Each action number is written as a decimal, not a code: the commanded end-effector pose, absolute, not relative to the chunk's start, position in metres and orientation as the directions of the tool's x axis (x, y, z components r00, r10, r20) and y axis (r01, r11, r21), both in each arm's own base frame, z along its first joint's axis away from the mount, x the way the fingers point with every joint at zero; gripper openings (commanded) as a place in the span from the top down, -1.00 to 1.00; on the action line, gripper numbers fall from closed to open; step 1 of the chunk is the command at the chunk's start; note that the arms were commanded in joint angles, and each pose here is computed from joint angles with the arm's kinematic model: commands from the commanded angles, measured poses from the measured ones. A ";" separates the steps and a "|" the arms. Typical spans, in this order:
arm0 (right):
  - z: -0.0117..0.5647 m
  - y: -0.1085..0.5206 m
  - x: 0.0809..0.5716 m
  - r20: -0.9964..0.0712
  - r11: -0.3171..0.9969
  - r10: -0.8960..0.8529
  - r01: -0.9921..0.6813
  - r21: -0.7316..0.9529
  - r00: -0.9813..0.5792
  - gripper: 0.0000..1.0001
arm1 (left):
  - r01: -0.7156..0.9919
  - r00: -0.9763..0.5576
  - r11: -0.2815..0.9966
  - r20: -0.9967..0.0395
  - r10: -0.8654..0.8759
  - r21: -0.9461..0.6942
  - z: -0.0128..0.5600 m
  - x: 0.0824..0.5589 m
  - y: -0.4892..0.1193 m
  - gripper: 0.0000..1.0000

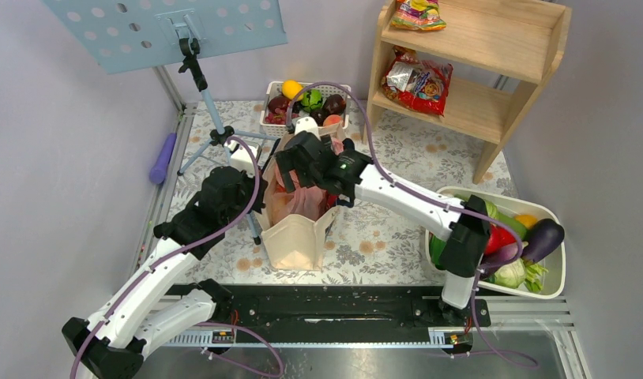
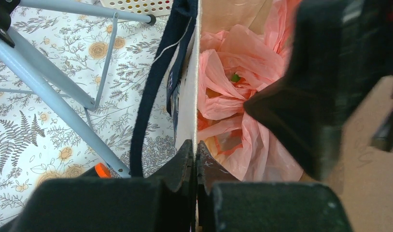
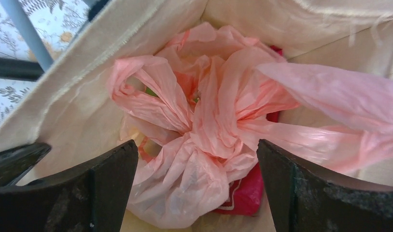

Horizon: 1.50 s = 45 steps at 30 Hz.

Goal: Untie the knot of the grocery bags and take out the mixed food

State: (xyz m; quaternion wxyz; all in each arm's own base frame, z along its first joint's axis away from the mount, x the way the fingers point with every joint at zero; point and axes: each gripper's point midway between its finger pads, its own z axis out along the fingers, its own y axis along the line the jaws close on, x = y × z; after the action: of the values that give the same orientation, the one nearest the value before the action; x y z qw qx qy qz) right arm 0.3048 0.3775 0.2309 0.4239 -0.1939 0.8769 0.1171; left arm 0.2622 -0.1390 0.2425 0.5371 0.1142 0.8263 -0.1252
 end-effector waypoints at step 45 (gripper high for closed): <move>0.421 0.285 0.292 -0.965 0.851 0.192 -0.460 0.253 -0.177 1.00 | 0.335 -0.337 0.893 -0.924 -0.184 -0.300 0.319 0.335 -0.182 1.00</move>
State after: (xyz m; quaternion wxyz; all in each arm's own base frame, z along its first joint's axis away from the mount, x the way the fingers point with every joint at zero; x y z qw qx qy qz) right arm 0.2941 0.3266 0.3541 0.5617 -0.1172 0.7780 0.2557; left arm 0.3029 -0.1614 0.2534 0.5112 0.0745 0.8420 -0.1553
